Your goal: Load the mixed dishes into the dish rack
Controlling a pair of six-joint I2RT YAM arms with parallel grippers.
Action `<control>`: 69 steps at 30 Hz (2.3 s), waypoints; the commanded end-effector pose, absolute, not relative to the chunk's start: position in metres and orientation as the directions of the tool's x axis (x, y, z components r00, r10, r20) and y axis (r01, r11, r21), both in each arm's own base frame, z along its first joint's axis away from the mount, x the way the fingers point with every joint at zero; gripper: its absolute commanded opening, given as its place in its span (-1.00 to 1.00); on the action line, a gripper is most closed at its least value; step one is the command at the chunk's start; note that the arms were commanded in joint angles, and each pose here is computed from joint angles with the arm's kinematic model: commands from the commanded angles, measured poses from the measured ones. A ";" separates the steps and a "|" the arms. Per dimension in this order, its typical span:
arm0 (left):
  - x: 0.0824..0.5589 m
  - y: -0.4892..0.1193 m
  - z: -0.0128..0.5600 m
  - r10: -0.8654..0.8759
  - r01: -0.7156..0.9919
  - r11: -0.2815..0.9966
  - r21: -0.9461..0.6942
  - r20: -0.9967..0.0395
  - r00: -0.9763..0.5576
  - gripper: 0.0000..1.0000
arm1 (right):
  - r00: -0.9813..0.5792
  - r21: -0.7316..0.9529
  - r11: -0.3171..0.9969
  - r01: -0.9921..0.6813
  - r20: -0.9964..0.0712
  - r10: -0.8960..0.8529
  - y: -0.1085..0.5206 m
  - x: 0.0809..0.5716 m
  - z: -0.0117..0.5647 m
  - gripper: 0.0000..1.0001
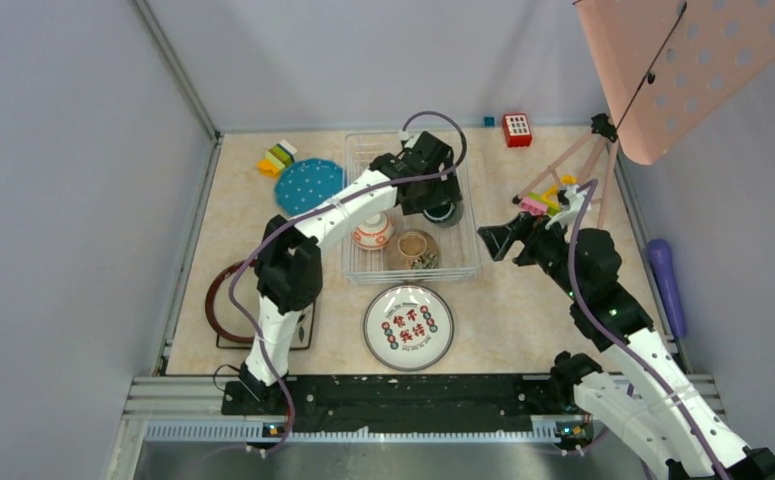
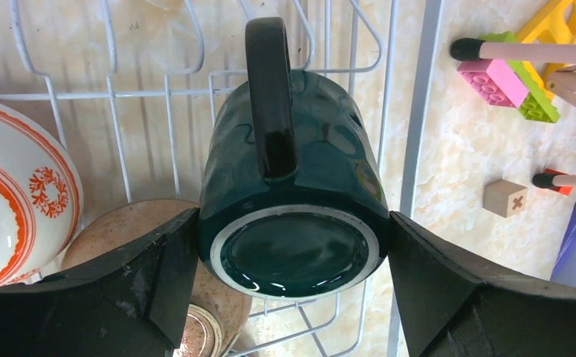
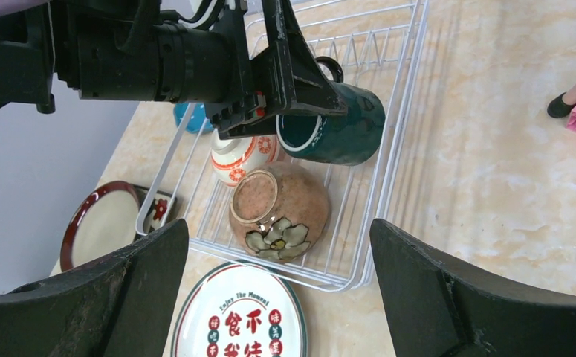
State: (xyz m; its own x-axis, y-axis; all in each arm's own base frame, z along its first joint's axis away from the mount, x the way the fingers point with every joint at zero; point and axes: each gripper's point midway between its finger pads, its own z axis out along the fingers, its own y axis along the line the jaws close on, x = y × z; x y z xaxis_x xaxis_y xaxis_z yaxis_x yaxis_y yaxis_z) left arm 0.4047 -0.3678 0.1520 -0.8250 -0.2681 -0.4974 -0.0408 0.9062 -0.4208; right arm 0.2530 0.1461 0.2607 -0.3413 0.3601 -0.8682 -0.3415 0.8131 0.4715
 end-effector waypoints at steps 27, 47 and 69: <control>0.388 -0.380 0.182 0.015 0.211 0.916 -0.340 -0.499 -0.867 -1.00 | -0.296 0.473 0.804 -0.360 -0.876 0.382 0.142 0.249 0.281 0.79; 0.409 -0.375 0.183 -0.018 0.183 0.936 -0.302 -0.558 -0.829 0.53 | -0.303 0.470 0.810 -0.350 -0.875 0.377 0.141 0.249 0.276 0.79; 0.387 -0.341 0.292 -0.159 0.281 0.840 -0.465 -0.705 -0.691 0.90 | -0.547 0.562 0.820 -0.104 -0.721 0.425 0.144 0.257 0.182 0.79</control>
